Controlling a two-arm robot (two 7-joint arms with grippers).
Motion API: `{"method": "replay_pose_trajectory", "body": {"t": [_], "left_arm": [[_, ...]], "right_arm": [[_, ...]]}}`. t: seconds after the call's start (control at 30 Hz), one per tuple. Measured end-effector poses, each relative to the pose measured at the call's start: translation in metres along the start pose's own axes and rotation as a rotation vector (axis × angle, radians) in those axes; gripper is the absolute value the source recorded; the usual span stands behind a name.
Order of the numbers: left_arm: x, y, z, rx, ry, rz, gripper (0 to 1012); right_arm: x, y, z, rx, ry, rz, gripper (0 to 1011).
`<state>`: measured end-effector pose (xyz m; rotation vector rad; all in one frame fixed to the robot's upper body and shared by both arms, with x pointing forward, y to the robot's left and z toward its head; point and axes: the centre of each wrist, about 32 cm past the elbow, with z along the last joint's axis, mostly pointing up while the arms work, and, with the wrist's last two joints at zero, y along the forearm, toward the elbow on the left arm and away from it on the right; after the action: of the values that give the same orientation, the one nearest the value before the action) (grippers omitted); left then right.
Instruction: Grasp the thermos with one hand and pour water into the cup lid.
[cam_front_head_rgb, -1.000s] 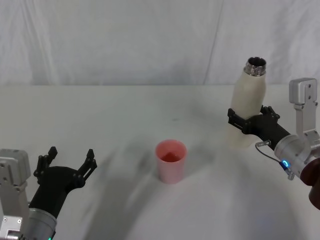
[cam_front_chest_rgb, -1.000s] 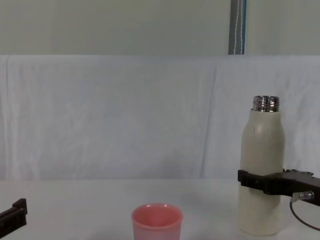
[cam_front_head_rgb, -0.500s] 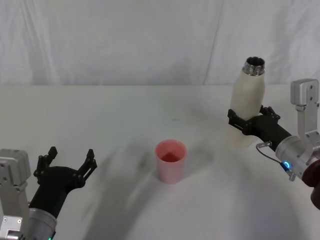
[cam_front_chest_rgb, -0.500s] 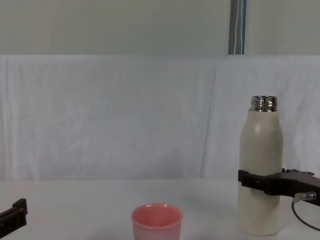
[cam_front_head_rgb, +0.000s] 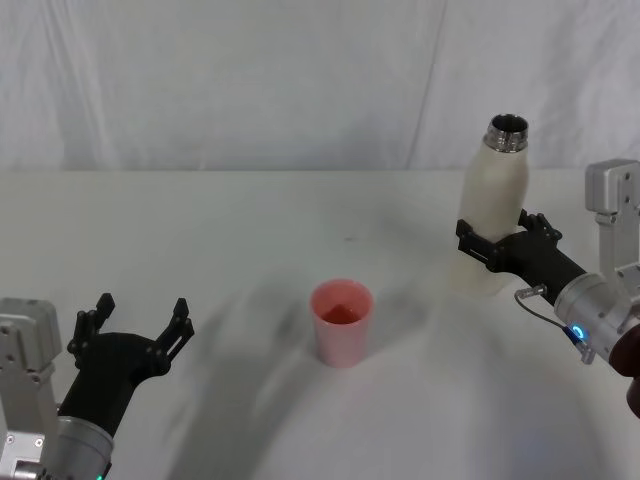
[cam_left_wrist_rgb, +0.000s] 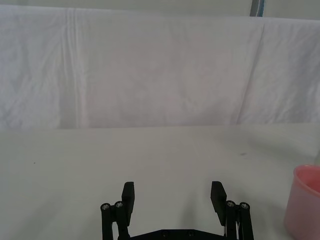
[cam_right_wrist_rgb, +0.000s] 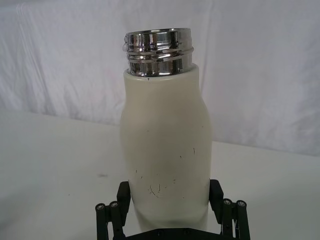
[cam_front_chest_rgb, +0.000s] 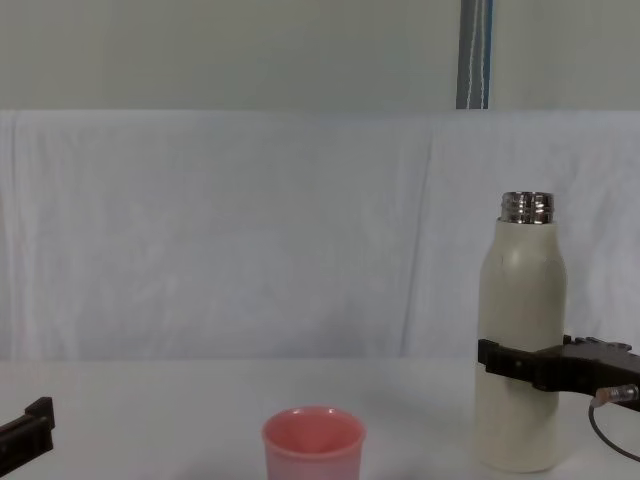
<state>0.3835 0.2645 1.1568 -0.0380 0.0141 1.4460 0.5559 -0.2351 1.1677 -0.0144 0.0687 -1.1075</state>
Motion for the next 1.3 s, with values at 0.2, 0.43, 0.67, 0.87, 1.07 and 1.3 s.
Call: {"method": "replay_pose_trajectory", "body": {"t": [0.2, 0.43, 0.67, 0.87, 1.07, 1.3], "left_arm": [[0.0, 0.0, 0.0, 0.0, 0.0, 0.0, 1001], [0.0, 0.0, 0.0, 0.0, 0.0, 0.0, 1001], [0.0, 0.0, 0.0, 0.0, 0.0, 0.0, 1001], [0.0, 0.0, 0.0, 0.0, 0.0, 0.0, 1001], [0.0, 0.0, 0.0, 0.0, 0.0, 0.0, 1001], [0.0, 0.0, 0.0, 0.0, 0.0, 0.0, 1001]], "right_arm": [[0.0002, -0.002, -0.001, -0.001, -0.001, 0.001, 1000], [0.0003, -0.005, -0.001, -0.001, -0.002, 0.002, 1000], [0.001, -0.007, -0.002, -0.003, -0.003, 0.001, 1000], [0.0014, -0.008, -0.002, -0.003, -0.005, -0.002, 1000], [0.0016, -0.011, -0.002, -0.001, -0.006, -0.004, 1000], [0.002, -0.014, 0.0, 0.002, -0.007, -0.007, 1000]]}}
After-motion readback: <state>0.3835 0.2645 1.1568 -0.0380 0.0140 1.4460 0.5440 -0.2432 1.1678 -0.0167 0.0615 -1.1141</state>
